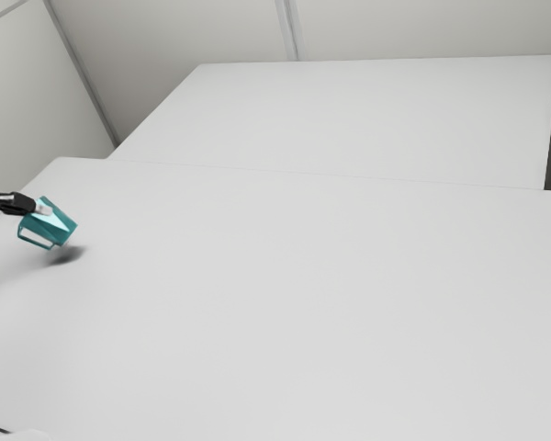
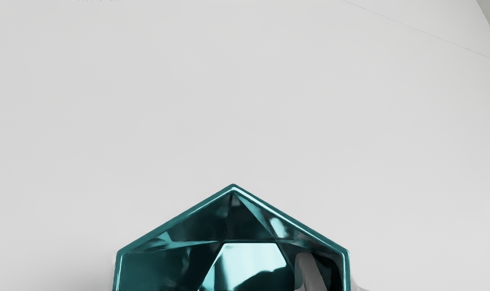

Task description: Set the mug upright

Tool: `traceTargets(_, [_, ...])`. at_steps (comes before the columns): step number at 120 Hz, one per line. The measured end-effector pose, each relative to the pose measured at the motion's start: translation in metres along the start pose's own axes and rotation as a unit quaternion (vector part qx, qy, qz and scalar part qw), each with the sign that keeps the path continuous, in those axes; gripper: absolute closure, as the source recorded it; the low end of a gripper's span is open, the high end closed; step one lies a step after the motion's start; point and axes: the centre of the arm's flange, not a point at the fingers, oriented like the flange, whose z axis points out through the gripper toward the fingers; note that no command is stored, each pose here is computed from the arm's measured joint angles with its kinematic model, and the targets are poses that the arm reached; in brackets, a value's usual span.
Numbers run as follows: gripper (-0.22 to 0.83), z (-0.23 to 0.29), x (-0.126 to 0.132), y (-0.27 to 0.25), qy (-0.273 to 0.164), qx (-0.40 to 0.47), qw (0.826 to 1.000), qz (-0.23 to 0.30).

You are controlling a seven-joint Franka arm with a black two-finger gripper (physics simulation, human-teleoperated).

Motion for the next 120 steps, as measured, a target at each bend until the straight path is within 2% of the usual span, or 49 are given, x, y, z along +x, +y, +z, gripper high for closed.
traceTargets(13, [0.77,0.019,0.027,0.039,-0.033,0.014,0.999,0.017])
traceTargets(33, [0.78,0.059,0.061,0.12,-0.112,0.062,0.991,0.047])
traceTargets(54, [0.78,0.102,0.067,0.19,-0.175,0.153,0.97,0.067])
traceTargets(67, [0.79,0.118,0.067,0.237,-0.198,0.211,0.954,0.075])
traceTargets(80, [0.79,0.133,0.064,0.284,-0.206,0.257,0.941,0.073])
traceTargets(88, [0.79,0.151,0.049,0.309,-0.206,0.275,0.937,0.064])
traceTargets(109, [0.79,0.187,0.028,0.374,-0.184,0.317,0.929,0.045])
traceTargets(120, [0.79,0.193,0.017,0.387,-0.169,0.343,0.924,0.017])
